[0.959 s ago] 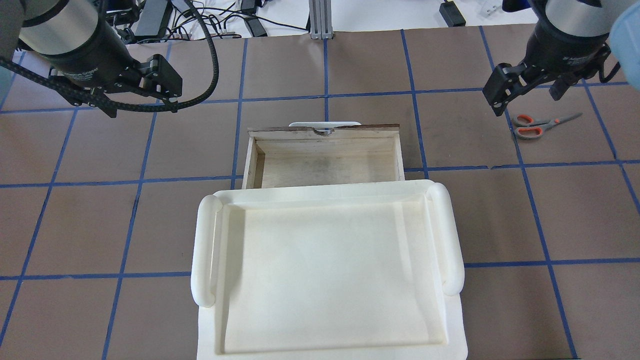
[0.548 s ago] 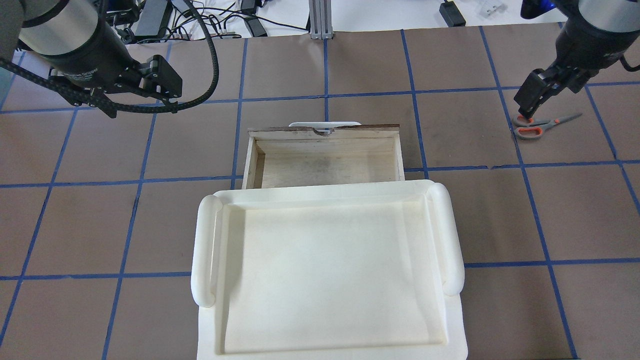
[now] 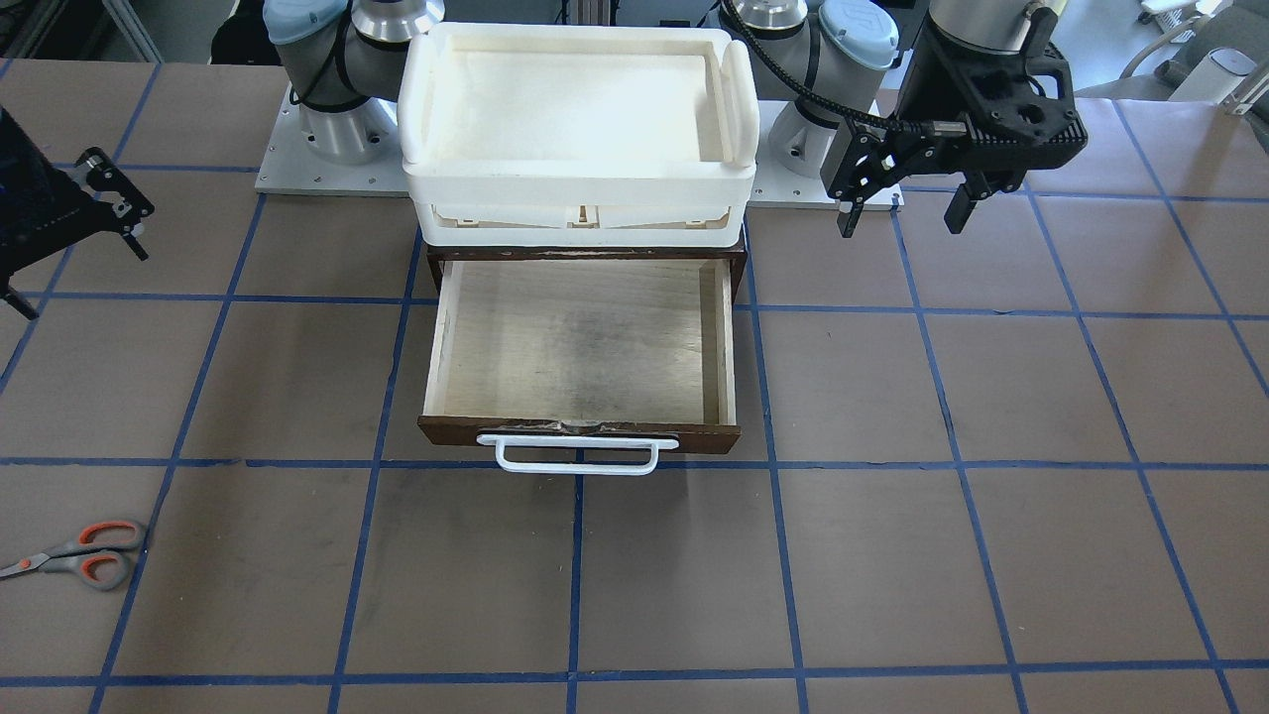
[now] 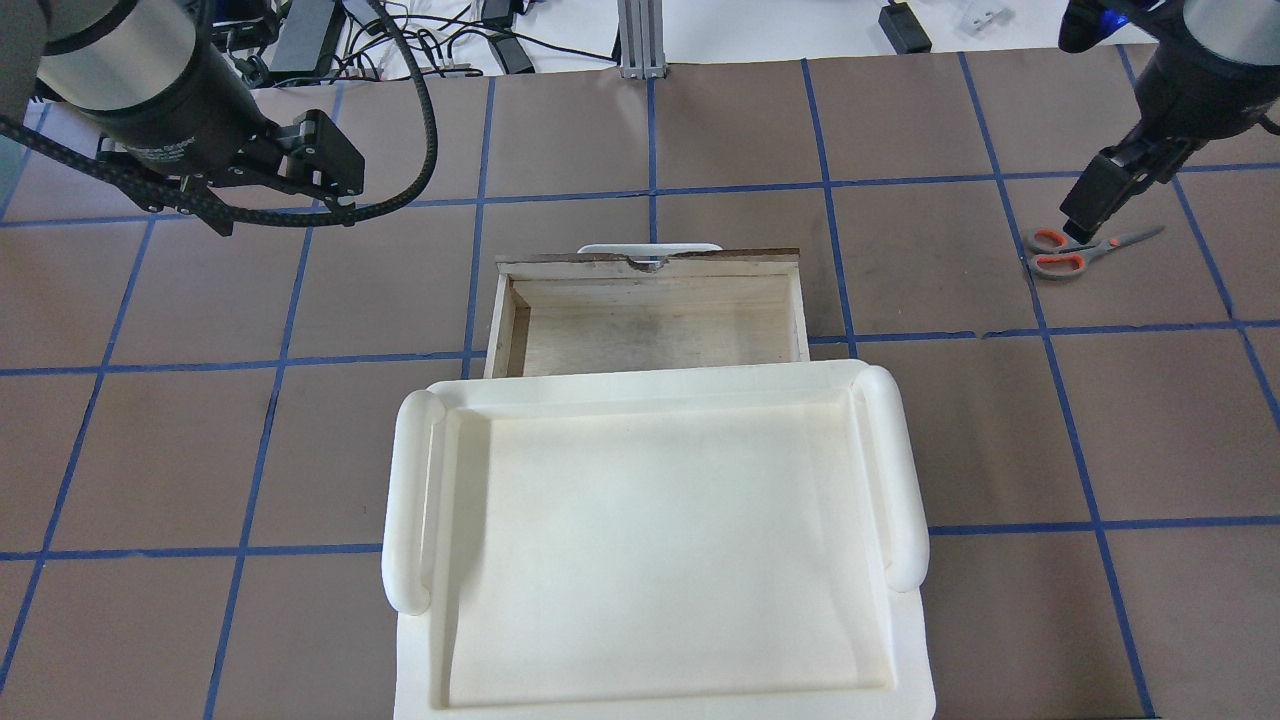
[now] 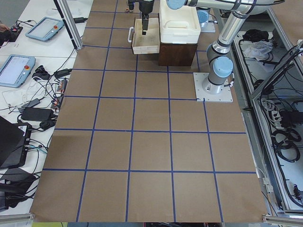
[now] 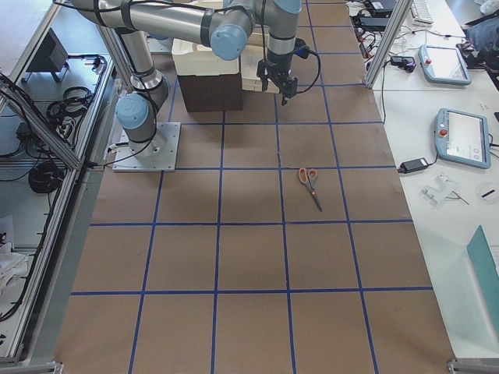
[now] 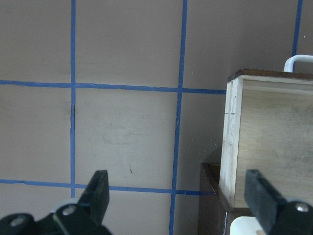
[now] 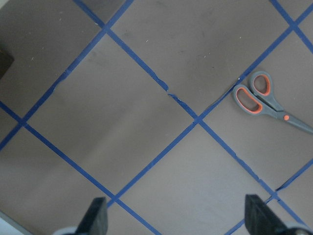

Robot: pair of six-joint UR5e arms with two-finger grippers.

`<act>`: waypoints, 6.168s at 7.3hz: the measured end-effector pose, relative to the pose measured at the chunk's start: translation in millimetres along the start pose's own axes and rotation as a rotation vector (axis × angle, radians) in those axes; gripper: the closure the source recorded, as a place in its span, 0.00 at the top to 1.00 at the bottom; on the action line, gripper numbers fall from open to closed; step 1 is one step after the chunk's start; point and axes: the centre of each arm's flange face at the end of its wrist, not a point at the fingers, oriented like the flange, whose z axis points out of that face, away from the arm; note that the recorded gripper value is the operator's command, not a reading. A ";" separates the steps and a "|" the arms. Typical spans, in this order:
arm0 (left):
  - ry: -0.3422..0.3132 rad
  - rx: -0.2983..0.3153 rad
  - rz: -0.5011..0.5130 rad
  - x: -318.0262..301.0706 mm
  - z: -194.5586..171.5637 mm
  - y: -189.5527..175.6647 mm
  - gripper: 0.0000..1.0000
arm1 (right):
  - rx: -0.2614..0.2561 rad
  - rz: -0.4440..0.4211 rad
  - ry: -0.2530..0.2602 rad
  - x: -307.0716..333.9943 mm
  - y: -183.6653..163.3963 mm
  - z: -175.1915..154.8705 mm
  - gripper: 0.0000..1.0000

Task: Put scissors in drawer and close it
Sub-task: 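Lower the right gripper over the scissors handles and align with them, then close the right gripper on the scissors and lift them, then carry the scissors with the right gripper over the open drawer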

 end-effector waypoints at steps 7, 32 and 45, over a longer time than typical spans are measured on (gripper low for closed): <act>0.000 -0.004 -0.001 0.0 1.8 0.9 1.00 | -0.034 -0.523 0.045 145.1 3.5 169.9 1.00; 0.001 -0.003 0.004 0.1 1.8 1.2 1.00 | 0.070 -0.913 0.156 203.0 0.7 238.7 0.00; 0.018 0.022 0.028 50.2 26.3 -13.5 1.00 | 0.078 -0.450 0.044 -235.9 -266.1 50.3 0.00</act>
